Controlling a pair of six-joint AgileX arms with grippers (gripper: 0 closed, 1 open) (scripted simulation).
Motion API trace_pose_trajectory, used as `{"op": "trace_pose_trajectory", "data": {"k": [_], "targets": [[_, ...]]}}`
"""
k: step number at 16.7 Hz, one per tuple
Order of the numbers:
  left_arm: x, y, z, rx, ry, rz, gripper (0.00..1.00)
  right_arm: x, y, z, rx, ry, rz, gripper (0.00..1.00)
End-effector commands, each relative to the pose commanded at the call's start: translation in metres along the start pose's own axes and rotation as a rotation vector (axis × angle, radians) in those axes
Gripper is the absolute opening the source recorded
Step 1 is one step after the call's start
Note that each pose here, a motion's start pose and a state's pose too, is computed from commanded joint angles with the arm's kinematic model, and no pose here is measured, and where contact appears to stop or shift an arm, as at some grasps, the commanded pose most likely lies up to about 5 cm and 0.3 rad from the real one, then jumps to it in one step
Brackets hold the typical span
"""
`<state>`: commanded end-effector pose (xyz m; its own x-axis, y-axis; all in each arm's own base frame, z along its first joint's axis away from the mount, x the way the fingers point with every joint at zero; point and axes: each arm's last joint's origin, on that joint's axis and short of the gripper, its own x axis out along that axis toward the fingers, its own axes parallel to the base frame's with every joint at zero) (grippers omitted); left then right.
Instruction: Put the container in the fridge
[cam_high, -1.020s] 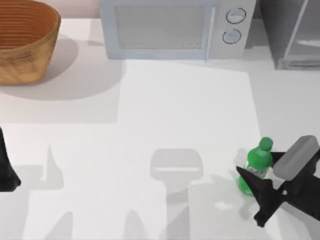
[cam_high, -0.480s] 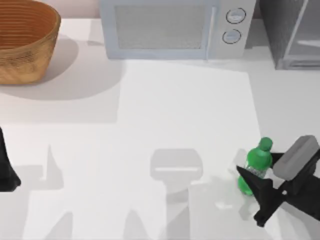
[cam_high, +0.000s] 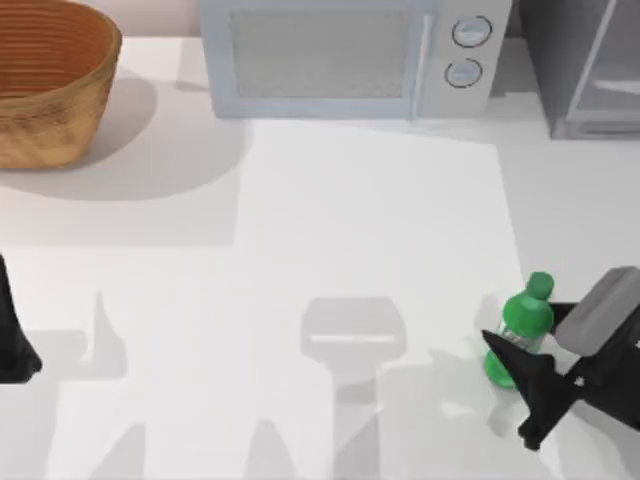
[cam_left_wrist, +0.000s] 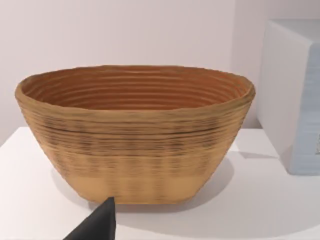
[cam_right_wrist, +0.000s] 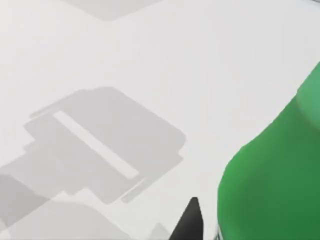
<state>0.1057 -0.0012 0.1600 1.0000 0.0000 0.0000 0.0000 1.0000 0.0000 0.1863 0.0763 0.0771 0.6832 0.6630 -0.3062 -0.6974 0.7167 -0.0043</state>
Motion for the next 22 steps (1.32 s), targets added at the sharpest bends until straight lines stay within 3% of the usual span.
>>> {"op": "trace_pose_trajectory", "data": {"k": [14,22], "targets": [[0.0,0.0,0.0,0.0,0.0,0.0,1.0,-0.075,-0.061,0.022,0.019,0.0,0.007,0.01],[0.0,0.0,0.0,0.0,0.0,0.0,1.0,-0.078,-0.06,0.022,0.025,0.005,0.004,0.01]]}}
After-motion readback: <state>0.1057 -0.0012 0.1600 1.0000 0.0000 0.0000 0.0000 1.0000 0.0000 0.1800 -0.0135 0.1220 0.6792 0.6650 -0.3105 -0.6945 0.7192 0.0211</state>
